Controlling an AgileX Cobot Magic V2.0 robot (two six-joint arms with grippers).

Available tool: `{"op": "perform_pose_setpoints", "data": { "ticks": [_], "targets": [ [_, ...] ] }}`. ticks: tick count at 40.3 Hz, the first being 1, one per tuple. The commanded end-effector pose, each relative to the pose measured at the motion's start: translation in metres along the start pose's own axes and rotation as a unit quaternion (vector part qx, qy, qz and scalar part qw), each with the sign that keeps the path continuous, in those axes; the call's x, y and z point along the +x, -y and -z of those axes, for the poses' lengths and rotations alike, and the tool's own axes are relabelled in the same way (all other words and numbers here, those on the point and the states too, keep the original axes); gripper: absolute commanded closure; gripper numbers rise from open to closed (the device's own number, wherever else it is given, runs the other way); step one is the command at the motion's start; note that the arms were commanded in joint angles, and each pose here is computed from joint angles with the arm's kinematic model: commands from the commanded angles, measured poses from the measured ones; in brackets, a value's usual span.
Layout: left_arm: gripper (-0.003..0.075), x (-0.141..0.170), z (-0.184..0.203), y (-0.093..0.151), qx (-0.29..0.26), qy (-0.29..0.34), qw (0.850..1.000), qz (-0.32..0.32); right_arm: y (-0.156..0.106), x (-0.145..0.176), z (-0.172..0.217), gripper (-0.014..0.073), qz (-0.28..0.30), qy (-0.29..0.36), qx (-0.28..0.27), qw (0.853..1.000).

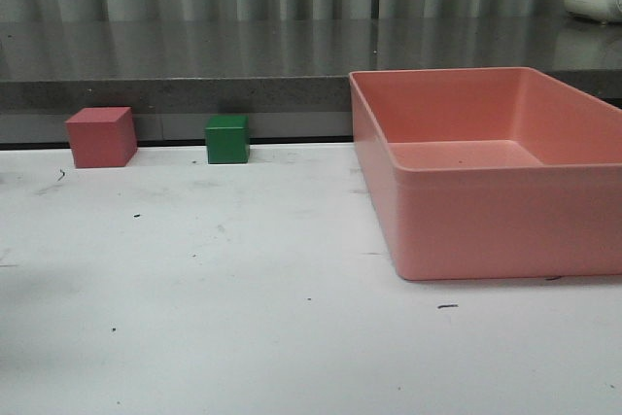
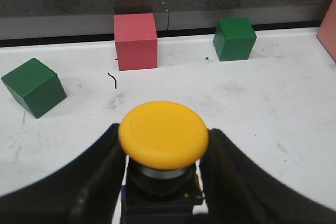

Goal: Place and stand button with both arms
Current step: 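Rotate the button cap-up and lower it onto the table with the left gripper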

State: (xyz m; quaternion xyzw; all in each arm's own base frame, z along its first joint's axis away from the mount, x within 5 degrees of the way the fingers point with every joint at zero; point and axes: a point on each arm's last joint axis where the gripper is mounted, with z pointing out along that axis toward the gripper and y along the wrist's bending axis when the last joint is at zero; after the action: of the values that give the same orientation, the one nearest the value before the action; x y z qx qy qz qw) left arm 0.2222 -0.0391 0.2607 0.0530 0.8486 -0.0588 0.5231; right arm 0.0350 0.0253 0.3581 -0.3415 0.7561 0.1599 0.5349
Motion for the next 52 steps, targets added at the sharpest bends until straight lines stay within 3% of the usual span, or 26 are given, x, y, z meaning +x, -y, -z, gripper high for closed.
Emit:
{"op": "perform_pose_setpoints", "data": {
  "ticks": [1, 12, 31, 52],
  "targets": [
    [0.0491, -0.002, 0.005, 0.003, 0.025, 0.11, 0.994, -0.001, 0.002, -0.012, 0.002, 0.0119, 0.01, 0.041, 0.01, 0.999],
    [0.0491, 0.031, 0.001, 0.006, 0.059, 0.207, 0.976, 0.007, 0.002, -0.012, 0.002, 0.0119, 0.01, 0.041, 0.01, 0.999],
    [0.0491, 0.046, -0.035, 0.007, 0.078, 0.275, 0.958, 0.03, 0.002, -0.012, 0.002, 0.0119, 0.01, 0.041, 0.01, 0.999],
    [0.0491, 0.055, -0.071, 0.002, 0.06, 0.275, 0.958, 0.05, 0.002, -0.012, 0.002, 0.0119, 0.01, 0.041, 0.01, 0.999]
  ]
}}
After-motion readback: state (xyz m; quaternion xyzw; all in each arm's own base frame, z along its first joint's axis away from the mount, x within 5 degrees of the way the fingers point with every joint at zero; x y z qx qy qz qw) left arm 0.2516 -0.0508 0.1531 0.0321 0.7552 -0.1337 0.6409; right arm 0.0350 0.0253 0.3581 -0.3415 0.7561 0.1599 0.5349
